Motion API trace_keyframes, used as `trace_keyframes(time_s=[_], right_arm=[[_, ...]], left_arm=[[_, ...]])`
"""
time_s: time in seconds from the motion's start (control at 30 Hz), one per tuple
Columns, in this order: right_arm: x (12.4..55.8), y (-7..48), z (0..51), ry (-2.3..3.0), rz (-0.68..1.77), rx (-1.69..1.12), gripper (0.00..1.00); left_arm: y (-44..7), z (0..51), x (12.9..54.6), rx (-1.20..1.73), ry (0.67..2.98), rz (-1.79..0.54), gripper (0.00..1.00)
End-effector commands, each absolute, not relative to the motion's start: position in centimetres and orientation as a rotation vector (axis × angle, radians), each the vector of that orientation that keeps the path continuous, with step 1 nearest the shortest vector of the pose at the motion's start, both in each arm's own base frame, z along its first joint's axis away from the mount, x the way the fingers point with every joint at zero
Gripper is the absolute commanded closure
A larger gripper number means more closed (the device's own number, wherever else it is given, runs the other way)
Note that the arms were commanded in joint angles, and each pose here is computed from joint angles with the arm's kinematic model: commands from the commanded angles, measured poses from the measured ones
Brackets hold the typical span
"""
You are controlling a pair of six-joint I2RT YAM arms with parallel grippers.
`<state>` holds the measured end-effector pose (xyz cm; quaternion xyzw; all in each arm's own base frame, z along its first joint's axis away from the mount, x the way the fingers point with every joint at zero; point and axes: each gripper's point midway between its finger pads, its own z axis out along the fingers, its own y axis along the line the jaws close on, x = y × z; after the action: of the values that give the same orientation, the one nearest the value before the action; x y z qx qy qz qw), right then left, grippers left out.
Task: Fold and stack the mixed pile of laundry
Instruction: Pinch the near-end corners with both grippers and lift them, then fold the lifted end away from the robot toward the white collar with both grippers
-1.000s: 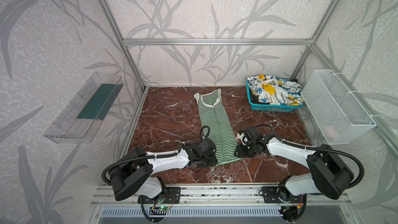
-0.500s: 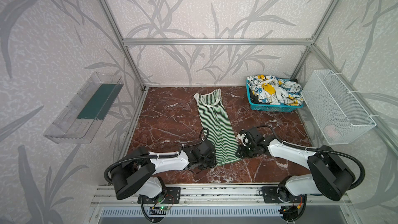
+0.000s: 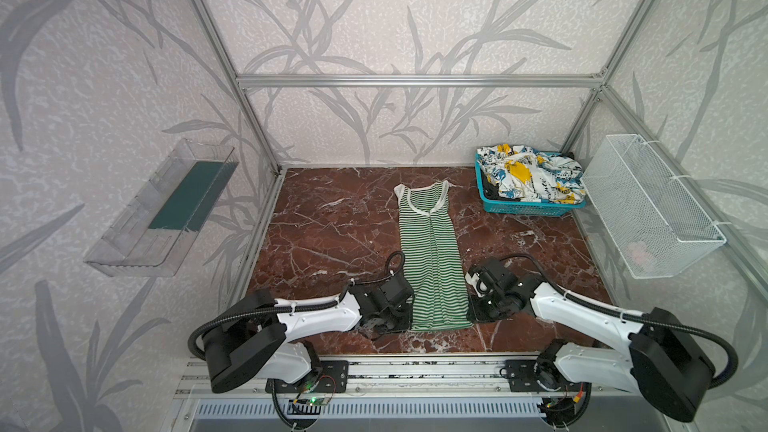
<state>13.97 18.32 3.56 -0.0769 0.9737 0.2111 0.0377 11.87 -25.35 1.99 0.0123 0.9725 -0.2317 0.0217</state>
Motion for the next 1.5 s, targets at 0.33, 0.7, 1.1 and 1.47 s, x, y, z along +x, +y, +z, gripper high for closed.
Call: trace_keyframes(time_s=[0.33,0.7,1.1,1.47], right_arm=[[11.6,15.4,9.7,2.998,0.476,-0.179,1.0],[20.2,17.5,12.6,2.868,0.536,-0.223,1.0],[30.1,18.7,11.0,2.888,0.635,-0.174,0.99],[37.2,19.7,6.9,2.862,0.586,-0.174,0.9]], left_arm=[[-23.7,8.8,10.1,0.102,2.975,-0.68,1.0],[-24.3,11.5,19.7,0.103,2.883,-0.703,1.0],[-25.4,10.5,29.1,0.231,3.002,-0.655,1.0],[-24.5,7.0,35.5,0.08,2.959,-0.634,0.99]])
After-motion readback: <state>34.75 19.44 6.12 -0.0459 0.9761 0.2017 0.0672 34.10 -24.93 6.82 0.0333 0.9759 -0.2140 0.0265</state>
